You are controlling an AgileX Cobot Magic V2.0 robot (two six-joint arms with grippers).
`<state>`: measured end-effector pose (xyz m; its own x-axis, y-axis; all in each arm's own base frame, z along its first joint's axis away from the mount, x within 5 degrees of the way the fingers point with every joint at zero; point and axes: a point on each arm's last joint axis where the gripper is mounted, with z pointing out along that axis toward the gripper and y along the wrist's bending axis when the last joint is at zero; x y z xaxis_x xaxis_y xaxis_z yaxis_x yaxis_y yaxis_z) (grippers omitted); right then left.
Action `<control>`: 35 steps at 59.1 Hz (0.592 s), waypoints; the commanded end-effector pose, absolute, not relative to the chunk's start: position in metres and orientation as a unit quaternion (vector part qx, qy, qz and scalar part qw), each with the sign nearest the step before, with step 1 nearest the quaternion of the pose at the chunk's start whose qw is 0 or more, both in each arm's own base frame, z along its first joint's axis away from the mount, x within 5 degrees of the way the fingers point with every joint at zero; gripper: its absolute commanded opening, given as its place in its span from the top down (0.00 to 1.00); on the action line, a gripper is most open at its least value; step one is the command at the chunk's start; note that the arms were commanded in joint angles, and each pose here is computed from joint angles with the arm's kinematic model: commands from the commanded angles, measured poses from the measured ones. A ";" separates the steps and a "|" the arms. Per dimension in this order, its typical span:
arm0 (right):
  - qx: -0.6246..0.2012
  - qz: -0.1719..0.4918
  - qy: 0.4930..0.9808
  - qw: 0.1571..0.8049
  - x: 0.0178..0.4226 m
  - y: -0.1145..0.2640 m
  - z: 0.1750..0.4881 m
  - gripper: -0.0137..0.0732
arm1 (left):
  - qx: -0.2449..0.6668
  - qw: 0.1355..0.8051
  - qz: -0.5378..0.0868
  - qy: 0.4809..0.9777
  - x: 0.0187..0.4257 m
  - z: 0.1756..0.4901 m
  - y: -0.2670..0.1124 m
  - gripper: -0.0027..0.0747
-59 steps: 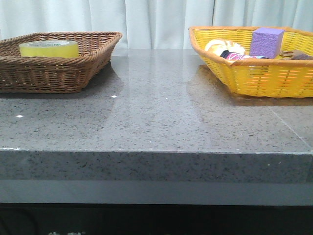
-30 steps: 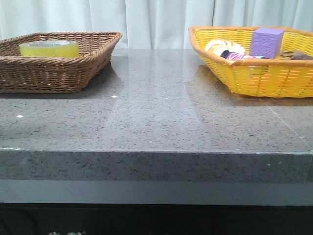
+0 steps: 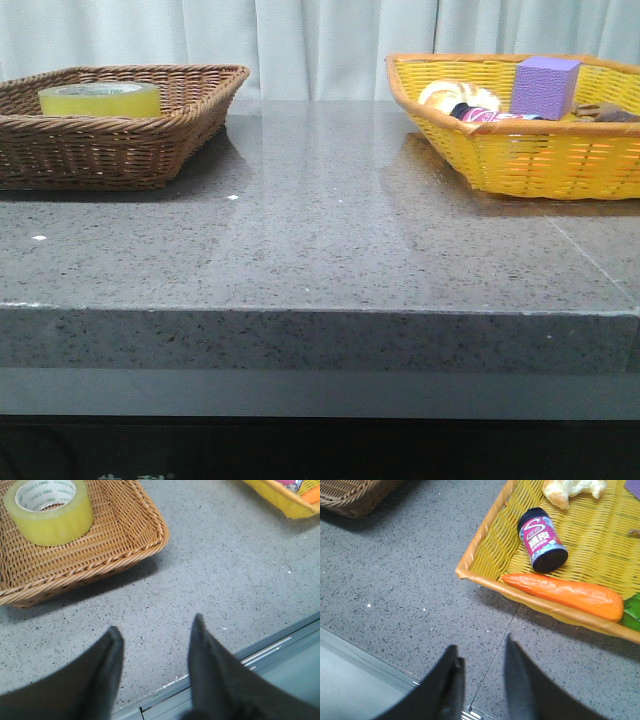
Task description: Transfer tape with both arms
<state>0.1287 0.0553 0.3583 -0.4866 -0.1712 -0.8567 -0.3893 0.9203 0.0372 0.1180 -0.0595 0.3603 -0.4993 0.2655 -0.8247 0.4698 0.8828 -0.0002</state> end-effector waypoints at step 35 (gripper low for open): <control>-0.157 0.117 0.832 0.519 0.130 0.054 0.372 0.92 | 0.217 0.493 -0.107 0.836 0.120 0.373 -0.059 0.99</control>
<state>0.1286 0.0552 0.3581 -0.4890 -0.1699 -0.8556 -0.3883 0.9207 0.0391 0.1189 -0.0575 0.3601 -0.4894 0.2892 -0.8227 0.4649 0.8847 0.0345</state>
